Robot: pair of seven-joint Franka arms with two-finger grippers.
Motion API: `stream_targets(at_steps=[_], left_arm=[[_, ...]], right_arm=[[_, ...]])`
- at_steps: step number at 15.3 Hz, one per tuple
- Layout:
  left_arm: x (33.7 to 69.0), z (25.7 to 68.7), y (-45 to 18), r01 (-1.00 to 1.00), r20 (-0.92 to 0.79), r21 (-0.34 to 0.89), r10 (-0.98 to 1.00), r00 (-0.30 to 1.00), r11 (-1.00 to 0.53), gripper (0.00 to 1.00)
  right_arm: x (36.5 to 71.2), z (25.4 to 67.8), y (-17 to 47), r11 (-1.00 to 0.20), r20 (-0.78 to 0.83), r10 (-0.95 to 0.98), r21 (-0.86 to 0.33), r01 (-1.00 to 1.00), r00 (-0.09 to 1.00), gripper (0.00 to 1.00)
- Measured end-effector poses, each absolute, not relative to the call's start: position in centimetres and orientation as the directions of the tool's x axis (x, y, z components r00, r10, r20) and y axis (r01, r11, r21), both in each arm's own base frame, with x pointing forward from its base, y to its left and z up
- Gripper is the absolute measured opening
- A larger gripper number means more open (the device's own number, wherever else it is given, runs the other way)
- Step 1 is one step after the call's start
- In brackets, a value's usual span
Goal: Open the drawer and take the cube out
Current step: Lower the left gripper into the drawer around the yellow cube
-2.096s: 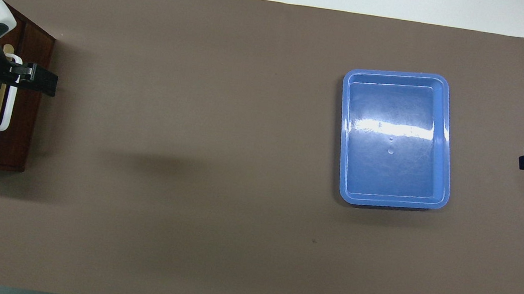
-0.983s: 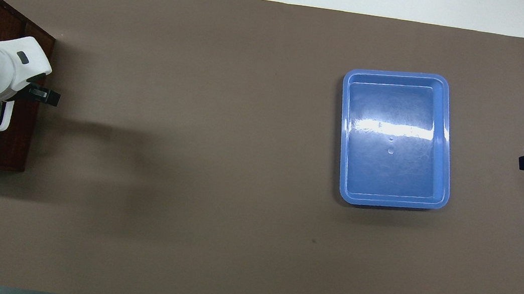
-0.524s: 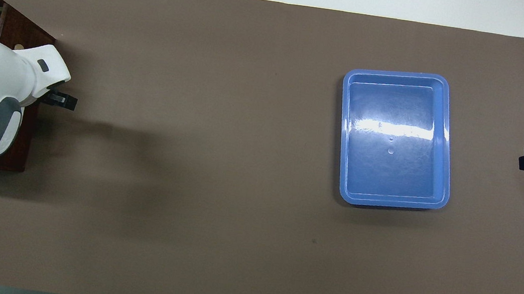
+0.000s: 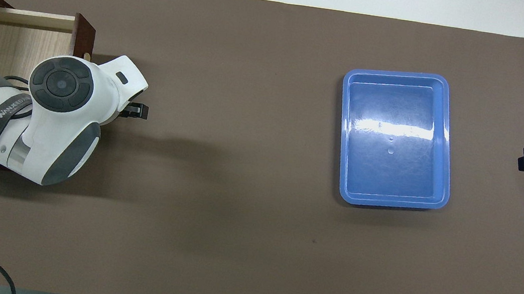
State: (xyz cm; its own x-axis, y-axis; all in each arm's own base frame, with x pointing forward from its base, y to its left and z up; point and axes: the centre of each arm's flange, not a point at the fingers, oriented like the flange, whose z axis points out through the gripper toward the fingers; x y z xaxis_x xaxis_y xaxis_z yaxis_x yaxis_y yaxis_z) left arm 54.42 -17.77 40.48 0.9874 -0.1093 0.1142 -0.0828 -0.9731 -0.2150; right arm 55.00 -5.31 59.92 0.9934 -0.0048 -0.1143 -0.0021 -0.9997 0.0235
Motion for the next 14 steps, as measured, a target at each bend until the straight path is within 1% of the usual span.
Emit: stream_targets(at_steps=[2, 4, 6, 8, 10, 12, 14], left_arm=[[53.9, 40.5, -19.1, -0.082, 0.105, -0.203, -0.105, 0.989, -0.976, 1.0], [54.0, 40.9, -19.0, -0.064, 0.098, -0.202, -0.085, 0.992, -0.977, 1.0], [54.8, 43.4, -18.3, 0.005, 0.061, -0.18, -0.006, 0.998, -0.984, 1.0], [56.4, 48.4, -16.3, 0.144, 0.037, -0.136, 0.14, 0.989, -0.98, 1.0], [58.0, 52.3, -11.7, 0.323, 0.046, -0.09, 0.32, 0.946, -0.942, 1.0], [58.9, 53.1, -6.7, 0.498, 0.043, -0.058, 0.496, 0.867, -0.866, 1.0], [59.3, 52.3, -3.4, 0.671, 0.041, -0.05, 0.669, 0.742, -0.74, 1.0]], right_arm=[[55.0, 59.9, -5.3, -1.0, -0.114, -0.005, 0.024, -0.002, 0.993, 1.0], [55.0, 59.9, -5.3, -1.0, -0.115, -0.005, 0.024, -0.002, 0.993, 1.0], [55.0, 59.9, -5.3, -1.0, -0.115, -0.005, 0.024, -0.002, 0.993, 1.0], [55.0, 59.9, -5.2, -1.0, -0.114, -0.003, 0.024, -0.001, 0.993, 1.0], [55.0, 59.9, -5.2, -1.0, -0.114, -0.002, 0.023, 0.0, 0.993, 1.0], [55.0, 59.9, -5.2, -1.0, -0.114, -0.002, 0.023, 0.0, 0.993, 1.0], [55.0, 59.9, -5.2, -1.0, -0.114, -0.002, 0.023, 0.0, 0.993, 1.0]])
